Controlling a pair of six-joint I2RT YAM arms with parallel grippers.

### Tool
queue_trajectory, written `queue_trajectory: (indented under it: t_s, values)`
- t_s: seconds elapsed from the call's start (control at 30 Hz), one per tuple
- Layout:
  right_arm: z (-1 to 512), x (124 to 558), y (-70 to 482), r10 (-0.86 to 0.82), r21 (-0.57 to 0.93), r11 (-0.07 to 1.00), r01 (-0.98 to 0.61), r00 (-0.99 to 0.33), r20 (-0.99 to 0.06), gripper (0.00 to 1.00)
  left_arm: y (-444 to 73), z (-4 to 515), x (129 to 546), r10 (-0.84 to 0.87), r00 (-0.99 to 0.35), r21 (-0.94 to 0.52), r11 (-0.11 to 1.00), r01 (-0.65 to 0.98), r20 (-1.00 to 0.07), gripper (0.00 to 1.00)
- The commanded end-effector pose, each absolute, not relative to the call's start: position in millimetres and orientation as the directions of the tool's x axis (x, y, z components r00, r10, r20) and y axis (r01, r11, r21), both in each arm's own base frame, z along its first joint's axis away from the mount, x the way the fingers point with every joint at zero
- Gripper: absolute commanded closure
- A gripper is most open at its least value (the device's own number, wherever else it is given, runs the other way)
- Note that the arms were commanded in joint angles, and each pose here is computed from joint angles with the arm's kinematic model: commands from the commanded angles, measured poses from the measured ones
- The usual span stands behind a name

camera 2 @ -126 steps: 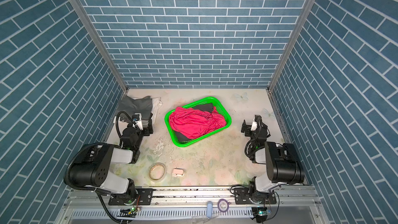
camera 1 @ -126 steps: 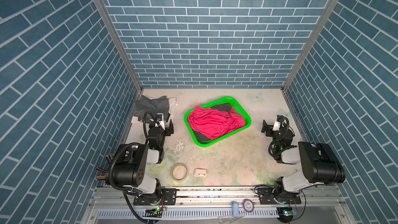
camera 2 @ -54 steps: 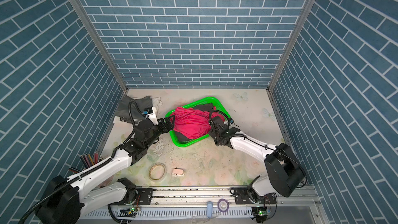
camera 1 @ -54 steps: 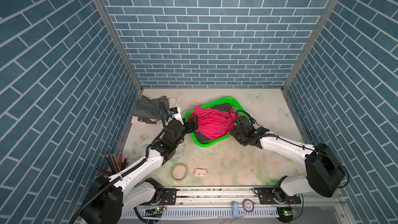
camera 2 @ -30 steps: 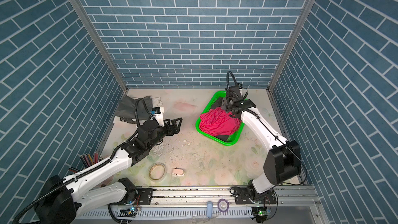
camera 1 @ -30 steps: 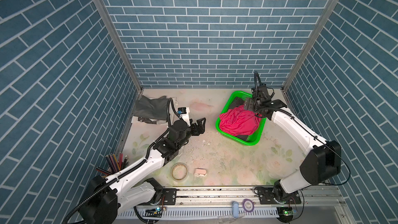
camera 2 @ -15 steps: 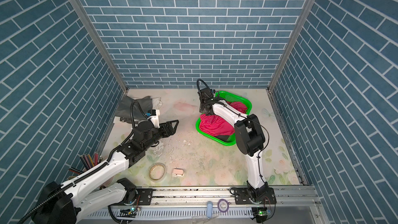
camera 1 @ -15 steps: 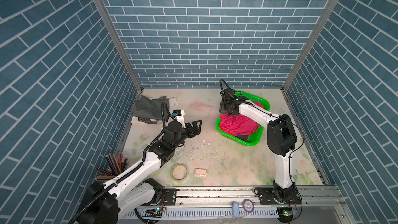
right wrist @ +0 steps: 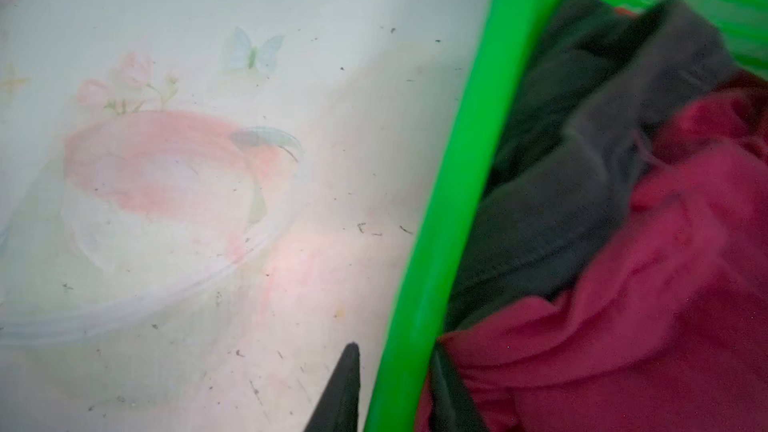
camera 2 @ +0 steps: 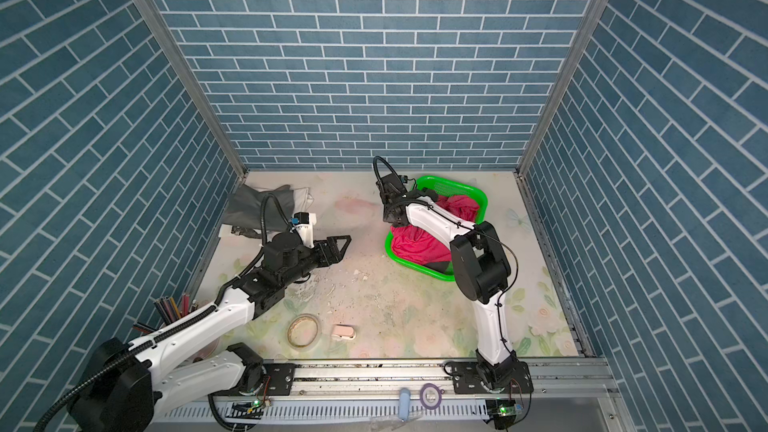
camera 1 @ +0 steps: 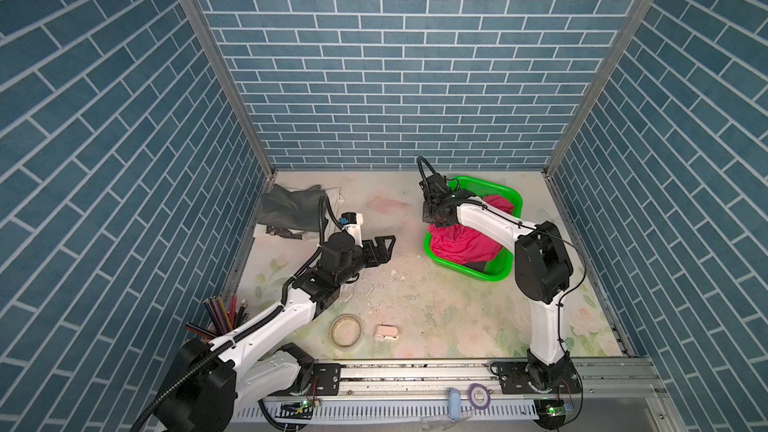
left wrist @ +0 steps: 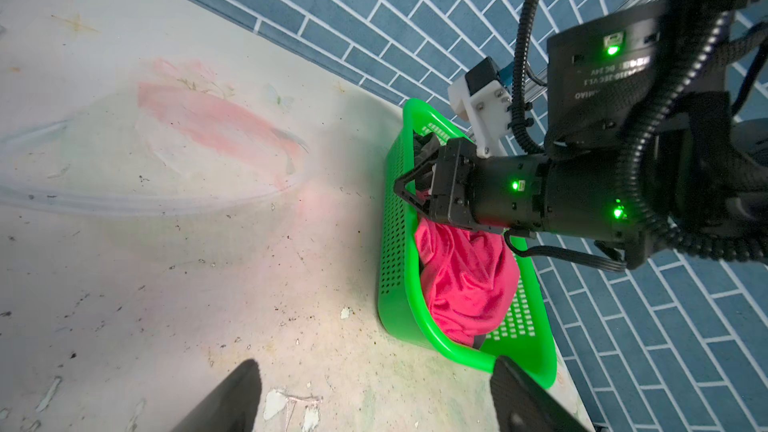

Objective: Fold and stack the t-shirts
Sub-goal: 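Grasp the magenta t-shirt in the basket with the right gripper while the left gripper waits, then lift the magenta t-shirt out and drag it onto the table with the right gripper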

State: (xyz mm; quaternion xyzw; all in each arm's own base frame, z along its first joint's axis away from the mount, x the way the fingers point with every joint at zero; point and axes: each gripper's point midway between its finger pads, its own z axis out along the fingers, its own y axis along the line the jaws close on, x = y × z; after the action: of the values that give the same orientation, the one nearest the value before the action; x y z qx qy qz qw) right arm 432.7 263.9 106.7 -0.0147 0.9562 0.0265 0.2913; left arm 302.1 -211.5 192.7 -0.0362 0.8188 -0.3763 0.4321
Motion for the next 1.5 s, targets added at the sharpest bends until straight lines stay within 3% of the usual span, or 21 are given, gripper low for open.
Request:
queue_trajectory:
  t_s: [0.0,0.13,0.23,0.5,0.7,0.73,0.9,1.03,1.13,1.23,1.47]
  values:
    - [74.2,402.1,202.3,-0.291,-0.221,0.951,-0.216,-0.866,-0.406,0.90,-213.6,197.6,303.1,-0.410,-0.611,-0.668,0.691,0.276,-0.677,0.12]
    - [77.6,392.4,161.2,-0.391,-0.320,0.907,-0.275,-0.833,-0.391,0.96,-227.2,199.0,306.3,-0.397,-0.621,-0.671,0.679,0.297,-0.676,0.12]
    - [85.4,403.3,121.4,-0.360,-0.375,0.904,-0.207,-0.840,-0.405,0.99,-241.5,202.8,310.7,-0.373,-0.633,-0.667,0.674,0.317,-0.679,0.12]
    - [77.2,439.6,38.6,-0.395,-0.510,0.844,-0.169,-0.838,-0.376,0.98,-275.5,218.1,313.0,-0.333,-0.647,-0.660,0.658,0.361,-0.686,0.12]
    - [80.5,460.5,29.6,-0.439,-0.530,0.825,-0.195,-0.812,-0.384,0.95,-288.4,213.6,319.2,-0.301,-0.663,-0.642,0.678,0.357,-0.686,0.12]
    - [82.0,461.2,33.4,-0.433,-0.512,0.836,-0.197,-0.810,-0.396,0.89,-290.0,212.0,320.8,-0.297,-0.665,-0.639,0.683,0.354,-0.686,0.12]
    - [123.6,459.1,68.0,-0.413,-0.431,0.882,-0.190,-0.750,-0.516,0.38,-300.4,218.7,330.5,-0.287,-0.651,-0.619,0.697,0.362,-0.703,0.12]
    - [194.7,441.9,63.6,-0.212,-0.262,0.965,-0.034,-0.689,-0.693,0.14,-320.0,238.6,331.9,-0.234,-0.594,-0.546,0.723,0.424,-0.770,0.12]
    - [225.1,417.2,5.5,0.127,-0.001,0.978,0.206,-0.605,-0.786,0.02,-340.9,255.1,328.8,-0.204,-0.545,-0.502,0.721,0.478,-0.813,0.12]
    - [202.2,390.6,-57.8,0.418,0.215,0.890,0.402,-0.532,-0.736,0.01,-367.4,264.6,324.3,-0.157,-0.491,-0.438,0.723,0.534,-0.857,0.12]
    - [150.2,395.8,-102.4,0.515,0.240,0.838,0.489,-0.569,-0.640,0.02,-443.7,270.7,308.0,-0.007,-0.462,-0.342,0.682,0.646,-0.887,0.12]
